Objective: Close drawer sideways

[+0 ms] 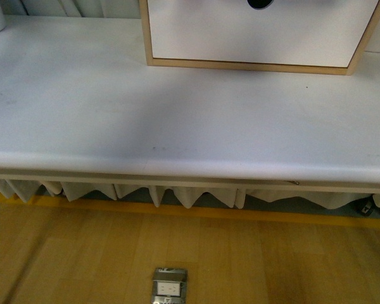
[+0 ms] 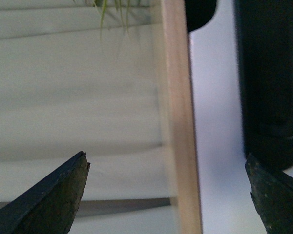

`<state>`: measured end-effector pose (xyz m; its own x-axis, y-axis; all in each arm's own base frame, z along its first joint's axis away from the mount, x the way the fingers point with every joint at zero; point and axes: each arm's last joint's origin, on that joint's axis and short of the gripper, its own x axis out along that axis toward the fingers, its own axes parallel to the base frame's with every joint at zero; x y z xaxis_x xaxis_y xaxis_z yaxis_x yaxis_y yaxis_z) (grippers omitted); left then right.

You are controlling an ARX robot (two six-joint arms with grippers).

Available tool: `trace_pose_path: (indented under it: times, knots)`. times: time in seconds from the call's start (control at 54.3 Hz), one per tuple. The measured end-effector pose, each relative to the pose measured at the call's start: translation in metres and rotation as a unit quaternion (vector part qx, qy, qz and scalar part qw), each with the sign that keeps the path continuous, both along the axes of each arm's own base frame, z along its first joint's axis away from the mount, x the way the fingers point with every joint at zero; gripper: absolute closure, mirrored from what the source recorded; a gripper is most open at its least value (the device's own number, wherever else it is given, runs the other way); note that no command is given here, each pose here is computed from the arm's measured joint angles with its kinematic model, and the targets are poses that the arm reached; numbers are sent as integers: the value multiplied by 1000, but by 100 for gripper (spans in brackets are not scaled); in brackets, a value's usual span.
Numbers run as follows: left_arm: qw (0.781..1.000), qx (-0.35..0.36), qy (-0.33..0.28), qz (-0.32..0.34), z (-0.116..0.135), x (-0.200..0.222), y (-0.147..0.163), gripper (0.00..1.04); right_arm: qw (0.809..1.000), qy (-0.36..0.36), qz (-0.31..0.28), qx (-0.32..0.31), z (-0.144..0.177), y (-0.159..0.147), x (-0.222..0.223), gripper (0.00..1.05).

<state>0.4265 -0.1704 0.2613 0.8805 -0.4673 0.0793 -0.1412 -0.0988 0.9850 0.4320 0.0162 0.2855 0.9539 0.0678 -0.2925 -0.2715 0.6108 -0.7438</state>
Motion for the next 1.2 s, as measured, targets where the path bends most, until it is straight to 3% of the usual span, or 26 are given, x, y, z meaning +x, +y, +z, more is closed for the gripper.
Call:
trace_pose_path:
  times: [0.423, 0.791, 1.031, 1.196]
  knots:
    - [1000, -19, -1, -3, -4, -16, 4, 6, 1000, -10, -1, 19, 0, -1, -13, 9]
    - [996, -89, 3, 20, 6, -78, 32, 6, 996, -60, -16, 65, 26, -16, -91, 9]
    - [964, -236, 25, 117, 2, -142, 89, 6, 986, -78, -53, 136, 17, -27, -181, 9]
    - [925, -334, 49, 176, -11, -194, 123, 6, 976, -88, -75, 182, 4, -28, -235, 9]
